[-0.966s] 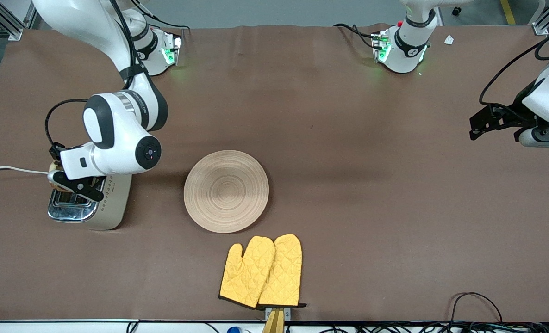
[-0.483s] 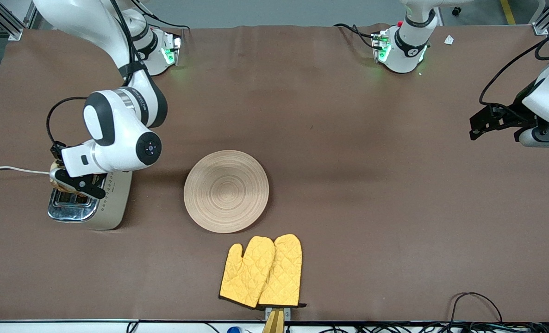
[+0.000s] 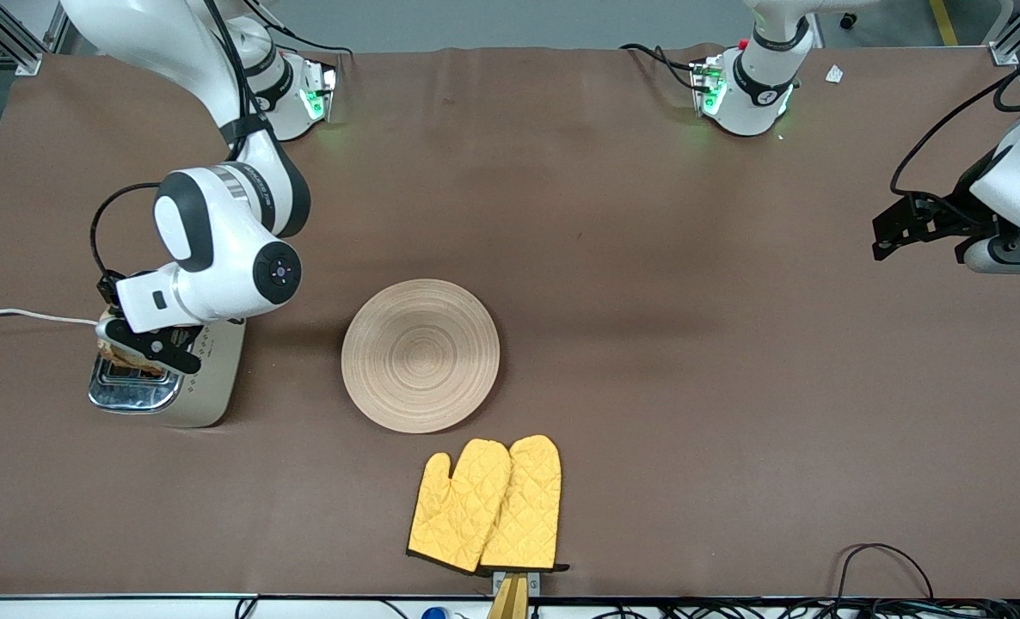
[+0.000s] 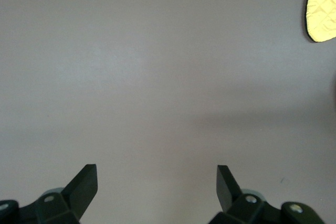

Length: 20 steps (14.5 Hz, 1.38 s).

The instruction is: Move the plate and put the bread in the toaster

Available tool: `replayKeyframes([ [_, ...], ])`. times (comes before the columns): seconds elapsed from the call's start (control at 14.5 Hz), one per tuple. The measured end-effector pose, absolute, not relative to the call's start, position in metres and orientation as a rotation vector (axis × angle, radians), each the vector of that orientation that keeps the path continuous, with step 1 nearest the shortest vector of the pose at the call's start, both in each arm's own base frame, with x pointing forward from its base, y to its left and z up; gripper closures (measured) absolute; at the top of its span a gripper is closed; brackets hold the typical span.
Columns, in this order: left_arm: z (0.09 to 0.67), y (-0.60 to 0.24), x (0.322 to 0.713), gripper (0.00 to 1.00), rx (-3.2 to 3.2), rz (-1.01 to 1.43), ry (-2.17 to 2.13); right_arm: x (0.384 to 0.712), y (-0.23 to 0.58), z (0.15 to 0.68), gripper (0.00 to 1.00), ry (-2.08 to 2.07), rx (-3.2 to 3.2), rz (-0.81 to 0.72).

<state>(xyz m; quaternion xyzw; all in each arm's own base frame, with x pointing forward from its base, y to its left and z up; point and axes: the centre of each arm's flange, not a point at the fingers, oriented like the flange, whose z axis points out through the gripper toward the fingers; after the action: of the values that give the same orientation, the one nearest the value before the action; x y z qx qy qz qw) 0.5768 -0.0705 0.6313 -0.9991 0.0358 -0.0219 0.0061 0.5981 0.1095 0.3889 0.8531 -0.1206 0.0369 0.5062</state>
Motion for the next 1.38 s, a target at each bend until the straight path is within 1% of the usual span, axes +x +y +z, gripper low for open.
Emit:
replayKeyframes([
  [0.55, 0.631, -0.071, 0.577, 0.0, -3.127, -0.067, 0.112, 0.6, 0.114, 0.339, 0.98, -0.279, 2.103, 0.056],
  [0.69, 0.631, -0.071, 0.577, 0.0, -3.127, -0.067, 0.112, 0.602, 0.114, 0.332, 0.96, -0.285, 2.133, 0.051],
  [0.9, 0.631, -0.071, 0.577, 0.0, -3.127, -0.067, 0.112, 0.605, 0.113, 0.332, 0.69, -0.287, 2.153, 0.065],
  [0.97, 0.631, -0.071, 0.577, 0.0, -3.127, -0.067, 0.112, 0.607, 0.113, 0.333, 0.57, -0.286, 2.161, 0.074],
  [1.1, 0.631, -0.071, 0.577, 0.0, -3.127, -0.067, 0.112, 0.61, 0.116, 0.337, 0.38, -0.28, 2.172, 0.089],
  [1.17, 0.631, -0.071, 0.577, 0.0, -3.127, -0.067, 0.112, 0.613, 0.117, 0.343, 0.26, -0.273, 2.182, 0.094],
  [1.31, 0.631, -0.071, 0.577, 0.0, -3.127, -0.067, 0.113, 0.619, 0.124, 0.358, 0.07, -0.288, 2.244, 0.078],
  [1.38, 0.631, -0.071, 0.576, 0.0, -3.126, -0.064, 0.112, 0.621, 0.128, 0.367, 0.0, -0.296, 2.288, 0.064],
])
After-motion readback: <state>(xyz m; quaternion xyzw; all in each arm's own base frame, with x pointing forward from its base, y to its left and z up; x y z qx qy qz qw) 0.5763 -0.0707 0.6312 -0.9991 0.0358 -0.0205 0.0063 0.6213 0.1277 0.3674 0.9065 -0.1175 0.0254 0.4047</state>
